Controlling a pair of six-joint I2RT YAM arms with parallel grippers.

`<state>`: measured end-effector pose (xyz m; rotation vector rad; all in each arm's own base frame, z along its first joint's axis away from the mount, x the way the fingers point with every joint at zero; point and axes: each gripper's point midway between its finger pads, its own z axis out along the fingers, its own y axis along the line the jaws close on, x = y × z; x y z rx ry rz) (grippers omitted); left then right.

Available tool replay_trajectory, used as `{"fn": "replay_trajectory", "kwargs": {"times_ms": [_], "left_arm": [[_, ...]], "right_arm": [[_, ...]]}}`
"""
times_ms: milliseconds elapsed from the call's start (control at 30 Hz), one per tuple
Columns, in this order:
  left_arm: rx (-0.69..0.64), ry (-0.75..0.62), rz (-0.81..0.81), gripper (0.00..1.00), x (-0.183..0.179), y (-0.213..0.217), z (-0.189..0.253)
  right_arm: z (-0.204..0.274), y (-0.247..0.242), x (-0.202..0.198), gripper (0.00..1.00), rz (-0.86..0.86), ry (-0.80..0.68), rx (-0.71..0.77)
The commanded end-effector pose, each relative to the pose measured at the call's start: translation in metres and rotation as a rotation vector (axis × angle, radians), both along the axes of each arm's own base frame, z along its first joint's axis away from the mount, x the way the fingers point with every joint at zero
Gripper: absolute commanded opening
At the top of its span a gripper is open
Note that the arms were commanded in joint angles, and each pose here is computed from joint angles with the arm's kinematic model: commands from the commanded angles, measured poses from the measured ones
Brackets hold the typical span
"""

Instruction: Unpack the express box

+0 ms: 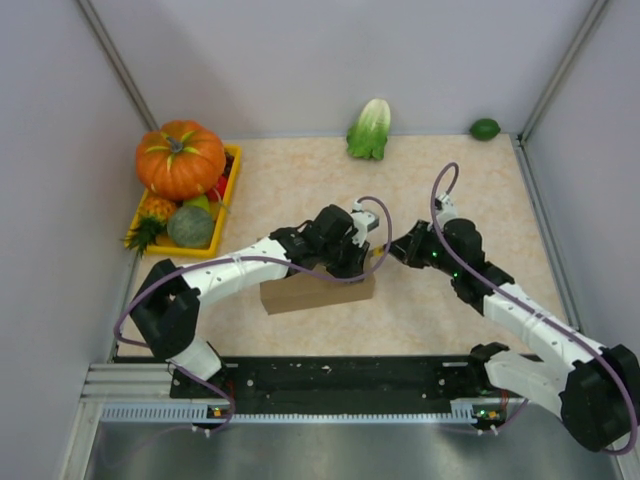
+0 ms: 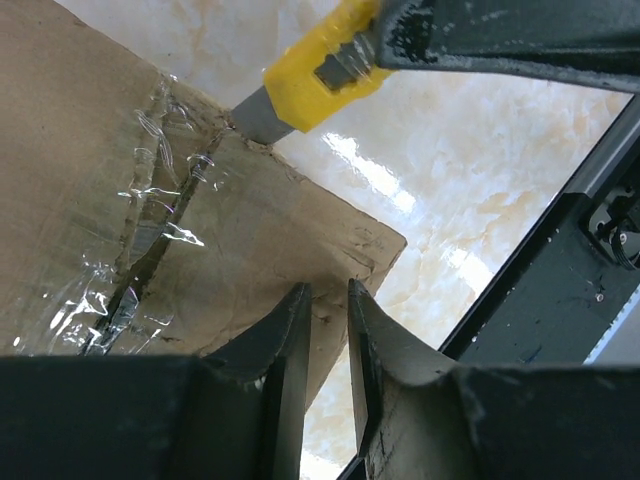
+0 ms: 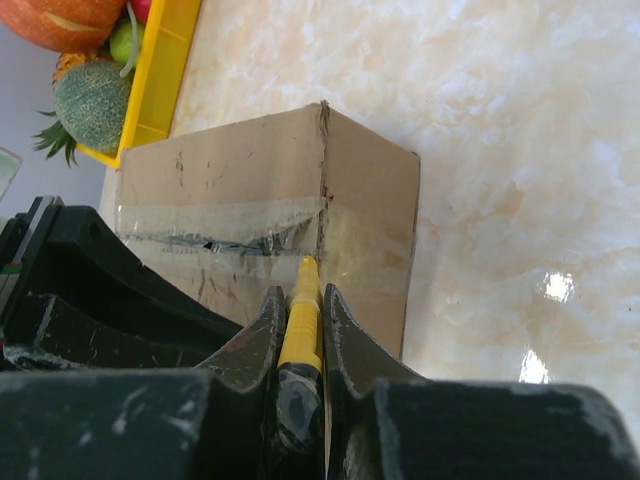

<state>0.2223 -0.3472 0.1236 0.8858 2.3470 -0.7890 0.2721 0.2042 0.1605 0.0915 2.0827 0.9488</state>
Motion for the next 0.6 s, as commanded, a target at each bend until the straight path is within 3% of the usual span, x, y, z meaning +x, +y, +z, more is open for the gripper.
{"fn": "replay_trajectory", "kwargs": {"times_ms": [0, 333, 567], "left_arm": [[0.027, -0.032, 0.062, 0.27, 0.014, -0.002, 0.003], [0.032, -0.044, 0.094, 0.27, 0.023, -0.006, 0.004], [-0.001, -0.057, 0.094, 0.27, 0.024, -0.01, 0.019]], "right_arm": [[-0.005, 0.006, -0.033, 0.0, 0.114, 0.073, -0.013], [0.006, -0.003, -0.065, 0.0, 0.175, 0.136, -0.053], [0.028, -0.01, -0.071, 0.0, 0.174, 0.102, -0.077]]}}
